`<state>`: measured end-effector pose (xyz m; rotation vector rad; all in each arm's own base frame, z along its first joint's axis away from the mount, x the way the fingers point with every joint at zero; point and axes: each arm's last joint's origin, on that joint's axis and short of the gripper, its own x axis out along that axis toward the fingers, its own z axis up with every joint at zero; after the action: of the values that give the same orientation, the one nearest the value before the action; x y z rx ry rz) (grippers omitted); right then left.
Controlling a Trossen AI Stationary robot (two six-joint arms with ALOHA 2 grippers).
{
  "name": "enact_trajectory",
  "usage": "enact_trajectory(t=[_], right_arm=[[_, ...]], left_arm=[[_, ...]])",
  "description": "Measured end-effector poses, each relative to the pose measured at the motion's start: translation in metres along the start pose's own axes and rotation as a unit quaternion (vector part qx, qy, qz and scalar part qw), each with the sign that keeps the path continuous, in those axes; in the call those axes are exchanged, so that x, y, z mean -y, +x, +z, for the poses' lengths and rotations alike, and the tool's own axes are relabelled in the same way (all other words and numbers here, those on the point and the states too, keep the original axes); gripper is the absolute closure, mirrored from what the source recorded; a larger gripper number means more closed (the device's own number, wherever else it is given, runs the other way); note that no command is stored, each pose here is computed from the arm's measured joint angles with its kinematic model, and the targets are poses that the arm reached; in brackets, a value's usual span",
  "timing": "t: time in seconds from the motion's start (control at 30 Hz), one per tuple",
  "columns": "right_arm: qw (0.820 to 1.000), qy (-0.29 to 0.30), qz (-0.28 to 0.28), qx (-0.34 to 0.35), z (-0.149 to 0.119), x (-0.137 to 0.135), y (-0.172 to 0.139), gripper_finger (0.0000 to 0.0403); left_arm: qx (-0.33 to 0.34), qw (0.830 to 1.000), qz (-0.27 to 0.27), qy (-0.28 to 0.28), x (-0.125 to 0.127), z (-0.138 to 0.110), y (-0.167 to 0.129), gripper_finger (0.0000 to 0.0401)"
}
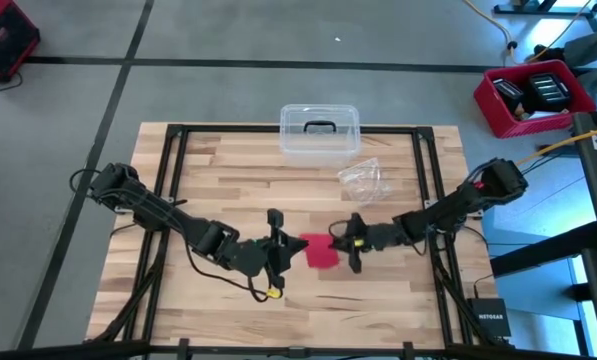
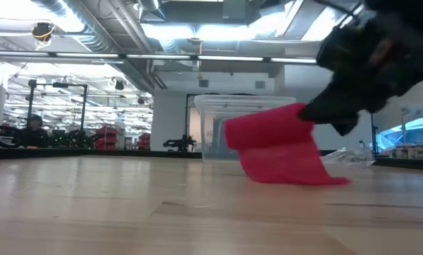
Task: Roll bandage
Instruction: Roll the red bandage
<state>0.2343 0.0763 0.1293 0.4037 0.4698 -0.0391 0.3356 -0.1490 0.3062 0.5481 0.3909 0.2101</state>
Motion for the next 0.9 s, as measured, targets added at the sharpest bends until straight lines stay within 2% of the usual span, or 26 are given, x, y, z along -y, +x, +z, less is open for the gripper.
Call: enact_trajectory(t=[0.17, 0.37, 0.53, 0.67, 0.9], right_arm=[[0.999, -0.033, -0.024, -0.011, 0.006, 0.017, 0.004, 0.0382], [0.996, -0.07, -0.046, -0.036, 0.003, 0.025, 0.004, 0.0381], [0.993, -0.101, -0.049, -0.046, 0.001, 0.025, 0.004, 0.0381], [0.993, -0.101, -0.051, -0.046, 0.001, 0.025, 0.004, 0.0381], [0.991, -0.103, -0.065, -0.047, 0.0, 0.026, 0.003, 0.0381]], left_arm=[[-0.014, 1.0, 0.004, -0.016, 0.001, -0.016, 0.009, 0.0384], [-0.046, 0.999, 0.017, -0.023, 0.001, -0.048, 0.025, 0.0384], [-0.065, 0.997, -0.025, -0.025, 0.008, -0.079, 0.055, 0.0384], [-0.078, 0.996, -0.017, -0.033, 0.011, -0.098, 0.084, 0.0384], [-0.07, 0.995, -0.047, -0.05, 0.017, -0.124, 0.118, 0.0384]])
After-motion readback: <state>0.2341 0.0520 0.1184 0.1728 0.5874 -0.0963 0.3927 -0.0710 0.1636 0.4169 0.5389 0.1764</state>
